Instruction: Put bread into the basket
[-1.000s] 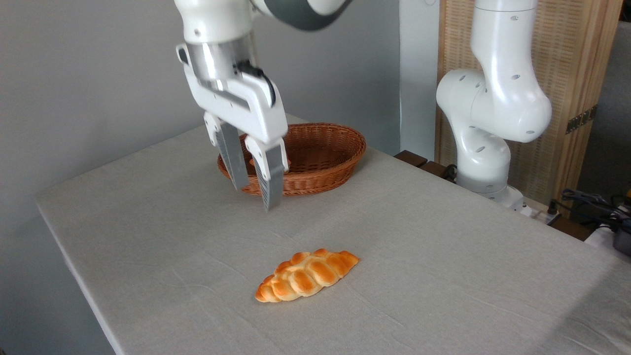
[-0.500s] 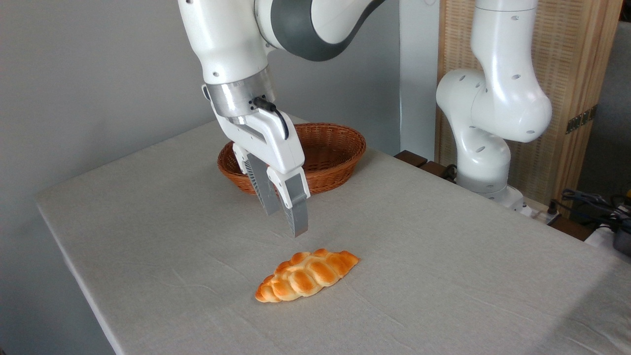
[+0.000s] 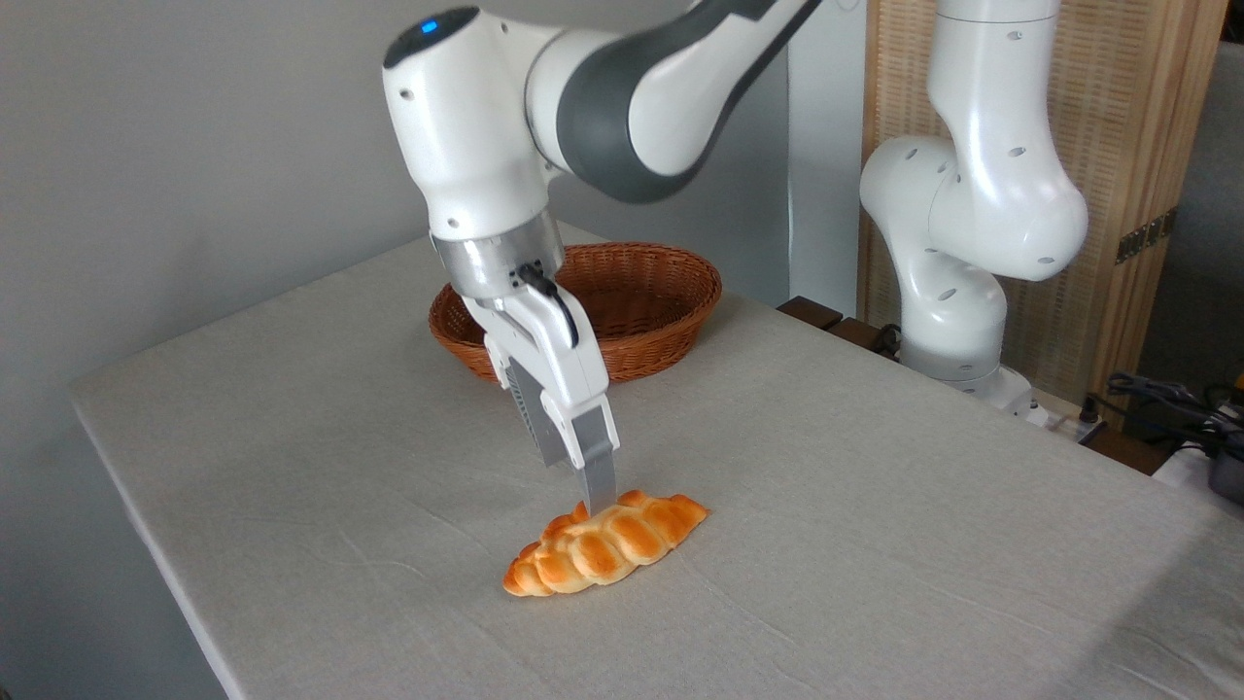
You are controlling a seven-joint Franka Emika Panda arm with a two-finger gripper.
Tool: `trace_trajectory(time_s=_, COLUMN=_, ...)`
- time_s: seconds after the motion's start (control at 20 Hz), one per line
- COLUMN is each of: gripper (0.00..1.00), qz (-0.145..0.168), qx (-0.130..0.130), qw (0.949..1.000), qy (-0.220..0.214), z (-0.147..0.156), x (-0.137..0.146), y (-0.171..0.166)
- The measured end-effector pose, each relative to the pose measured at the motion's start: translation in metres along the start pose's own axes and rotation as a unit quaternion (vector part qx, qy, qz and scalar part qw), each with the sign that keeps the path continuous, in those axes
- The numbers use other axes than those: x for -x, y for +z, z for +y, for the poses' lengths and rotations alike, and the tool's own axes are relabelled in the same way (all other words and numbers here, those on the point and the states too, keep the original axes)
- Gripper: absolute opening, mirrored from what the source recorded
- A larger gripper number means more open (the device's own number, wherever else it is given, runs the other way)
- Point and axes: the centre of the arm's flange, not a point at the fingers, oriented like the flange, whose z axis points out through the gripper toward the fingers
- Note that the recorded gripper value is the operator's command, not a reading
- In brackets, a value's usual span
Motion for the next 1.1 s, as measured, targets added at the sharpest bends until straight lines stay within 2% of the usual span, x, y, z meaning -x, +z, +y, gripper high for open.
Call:
trace_trajectory(time_s=0.25, gripper=1.0, qz=0.0, qx=-0.005, qw=1.0, qy=0.005, z=0.0, x=-0.001, y=0.016)
trace_trajectory(time_s=0.4, gripper=1.0, qz=-0.023, qx=-0.03, qw=0.999, qy=0.025, z=-0.003, x=0.001, y=0.016)
trace_trajectory(time_s=0.5, gripper=1.0, qz=-0.032, qx=-0.038, qw=0.9982, qy=0.035, z=-0.003, x=0.001, y=0.017)
trace_trajectory(time_s=0.75, gripper=1.0, qz=-0.049, qx=-0.026, qw=0.9974, qy=0.046, z=0.004, x=0.002, y=0.036)
trace_trajectory(time_s=0.8, gripper=0.96, qz=-0.049, qx=-0.026, qw=0.9973, qy=0.048, z=0.004, x=0.001, y=0.04)
trace_trajectory(time_s=0.9, gripper=0.42, qz=-0.048, qx=-0.029, qw=0.9972, qy=0.049, z=0.004, x=0.0, y=0.042)
trace_trajectory(time_s=0.95, gripper=0.23, qz=-0.045, qx=-0.032, qw=0.9972, qy=0.05, z=0.003, x=-0.001, y=0.042)
trace_trajectory(time_s=1.0, gripper=0.16, qz=-0.043, qx=-0.034, qw=0.9972, qy=0.05, z=0.003, x=-0.002, y=0.042)
trace_trajectory(time_s=1.1, gripper=0.11, qz=-0.043, qx=-0.035, qw=0.9972, qy=0.051, z=0.003, x=-0.002, y=0.043)
